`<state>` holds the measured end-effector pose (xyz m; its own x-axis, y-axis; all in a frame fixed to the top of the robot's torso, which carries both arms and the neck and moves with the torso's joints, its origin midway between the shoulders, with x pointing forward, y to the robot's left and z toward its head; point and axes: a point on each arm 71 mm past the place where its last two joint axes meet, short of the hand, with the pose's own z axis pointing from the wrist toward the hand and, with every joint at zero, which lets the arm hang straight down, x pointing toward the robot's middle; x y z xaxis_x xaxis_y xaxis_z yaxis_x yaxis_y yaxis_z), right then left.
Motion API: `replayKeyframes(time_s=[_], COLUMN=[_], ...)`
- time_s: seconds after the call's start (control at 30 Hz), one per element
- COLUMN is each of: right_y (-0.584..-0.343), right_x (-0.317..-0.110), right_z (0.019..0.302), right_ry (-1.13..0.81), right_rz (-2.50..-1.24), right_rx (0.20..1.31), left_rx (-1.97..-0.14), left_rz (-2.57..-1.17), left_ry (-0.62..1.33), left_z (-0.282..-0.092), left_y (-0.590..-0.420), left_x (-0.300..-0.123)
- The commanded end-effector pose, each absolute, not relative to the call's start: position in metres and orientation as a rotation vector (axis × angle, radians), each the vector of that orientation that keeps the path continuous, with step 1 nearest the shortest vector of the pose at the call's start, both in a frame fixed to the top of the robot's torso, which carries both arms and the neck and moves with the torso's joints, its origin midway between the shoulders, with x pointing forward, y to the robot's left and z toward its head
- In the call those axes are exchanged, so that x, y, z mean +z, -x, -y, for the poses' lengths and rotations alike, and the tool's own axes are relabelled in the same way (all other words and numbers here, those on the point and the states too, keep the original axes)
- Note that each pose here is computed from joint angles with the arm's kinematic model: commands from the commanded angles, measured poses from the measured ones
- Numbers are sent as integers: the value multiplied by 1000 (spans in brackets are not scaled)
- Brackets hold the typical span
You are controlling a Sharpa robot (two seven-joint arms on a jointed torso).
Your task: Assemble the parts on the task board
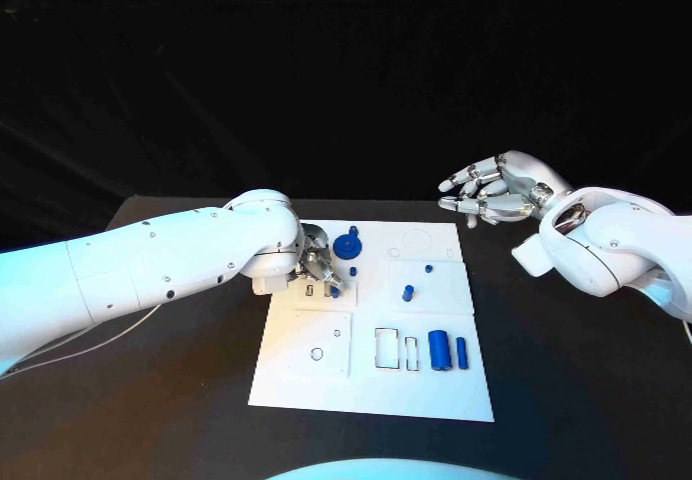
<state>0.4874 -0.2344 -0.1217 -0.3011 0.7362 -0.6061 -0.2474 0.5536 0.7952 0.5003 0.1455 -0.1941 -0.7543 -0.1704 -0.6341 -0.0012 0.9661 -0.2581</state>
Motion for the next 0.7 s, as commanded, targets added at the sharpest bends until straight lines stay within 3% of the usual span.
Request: replayKeyframes(time_s=[0.03,0.7], right_y=[-487,-488], right_x=[-122,-123], right_z=[233,233], right_ry=[-412,-410], right_rz=[-1602,-1607], right_rx=[1038,1031], left_rx=[-289,-384], left_rz=[-2438,-2467], left_ry=[122,309], left_z=[-146,-157], left_y=[-499,-497], left_x=[-196,-197])
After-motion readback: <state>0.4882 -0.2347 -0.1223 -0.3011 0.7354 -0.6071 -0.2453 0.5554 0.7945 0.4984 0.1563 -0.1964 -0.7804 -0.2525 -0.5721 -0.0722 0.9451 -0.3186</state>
